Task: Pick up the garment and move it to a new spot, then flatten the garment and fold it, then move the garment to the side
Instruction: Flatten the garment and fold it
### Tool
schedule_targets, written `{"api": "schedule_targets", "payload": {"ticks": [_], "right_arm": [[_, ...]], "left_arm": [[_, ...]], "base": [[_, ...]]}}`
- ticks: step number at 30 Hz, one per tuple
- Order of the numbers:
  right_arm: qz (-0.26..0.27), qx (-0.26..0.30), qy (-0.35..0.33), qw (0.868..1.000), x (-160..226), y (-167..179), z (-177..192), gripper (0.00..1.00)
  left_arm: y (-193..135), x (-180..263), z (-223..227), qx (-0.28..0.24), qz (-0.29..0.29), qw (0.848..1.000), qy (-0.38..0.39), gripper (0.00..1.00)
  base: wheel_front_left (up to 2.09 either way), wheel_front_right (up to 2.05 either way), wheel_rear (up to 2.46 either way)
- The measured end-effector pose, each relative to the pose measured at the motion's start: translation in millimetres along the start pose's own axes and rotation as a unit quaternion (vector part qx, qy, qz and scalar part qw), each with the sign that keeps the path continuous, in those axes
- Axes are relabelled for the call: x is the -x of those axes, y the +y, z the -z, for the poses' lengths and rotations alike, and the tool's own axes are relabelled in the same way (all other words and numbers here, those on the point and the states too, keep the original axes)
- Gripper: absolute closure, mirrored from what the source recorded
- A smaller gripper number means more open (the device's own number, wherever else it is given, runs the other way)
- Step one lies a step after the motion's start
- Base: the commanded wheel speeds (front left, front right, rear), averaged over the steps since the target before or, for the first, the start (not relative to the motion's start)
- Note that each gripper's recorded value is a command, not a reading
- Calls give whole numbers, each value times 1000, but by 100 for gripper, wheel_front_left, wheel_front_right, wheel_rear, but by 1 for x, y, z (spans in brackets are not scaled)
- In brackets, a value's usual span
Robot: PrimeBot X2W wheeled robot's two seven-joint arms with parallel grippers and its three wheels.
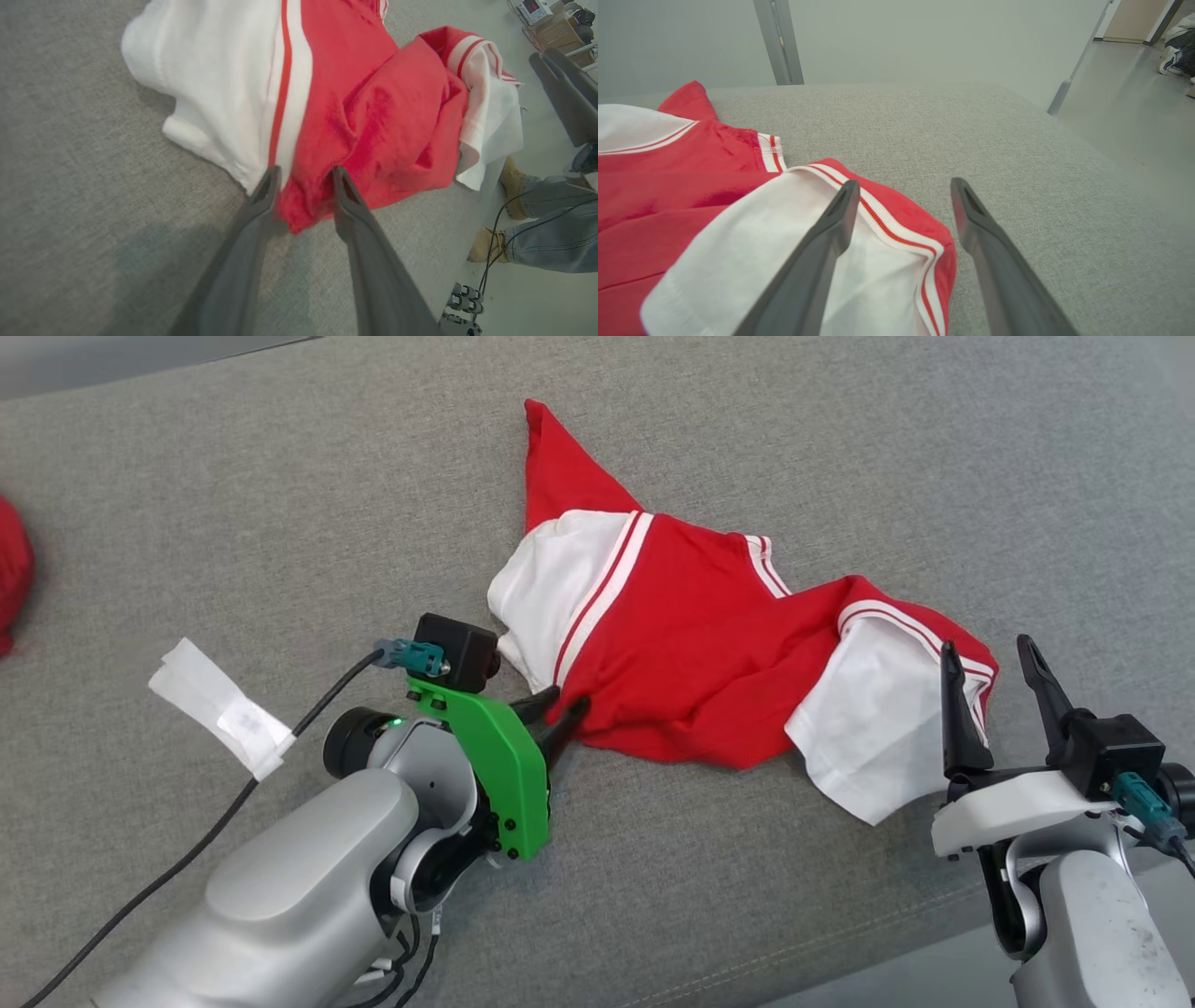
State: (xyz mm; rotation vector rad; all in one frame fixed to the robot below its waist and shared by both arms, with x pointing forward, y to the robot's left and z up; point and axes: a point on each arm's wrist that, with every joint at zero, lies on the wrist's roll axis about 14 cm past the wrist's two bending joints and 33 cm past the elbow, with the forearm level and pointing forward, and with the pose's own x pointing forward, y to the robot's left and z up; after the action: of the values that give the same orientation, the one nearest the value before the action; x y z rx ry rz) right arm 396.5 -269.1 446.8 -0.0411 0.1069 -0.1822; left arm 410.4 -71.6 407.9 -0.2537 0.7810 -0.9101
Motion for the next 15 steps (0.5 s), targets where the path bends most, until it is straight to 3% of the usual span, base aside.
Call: {"api": "schedule_targets", "payload": {"ticks": [6, 15], "right_arm": [[12, -2, -5, 1000, 6, -9, -4, 0], [12, -15, -6, 1000, 17, -9, -7, 0]], "left_arm": [[-20, 5, -43, -69, 18, 995, -70, 100], [-99, 16, -109, -145, 102, 972, -153, 100]], "base": [[0, 0, 0], [0, 0, 0]]}}
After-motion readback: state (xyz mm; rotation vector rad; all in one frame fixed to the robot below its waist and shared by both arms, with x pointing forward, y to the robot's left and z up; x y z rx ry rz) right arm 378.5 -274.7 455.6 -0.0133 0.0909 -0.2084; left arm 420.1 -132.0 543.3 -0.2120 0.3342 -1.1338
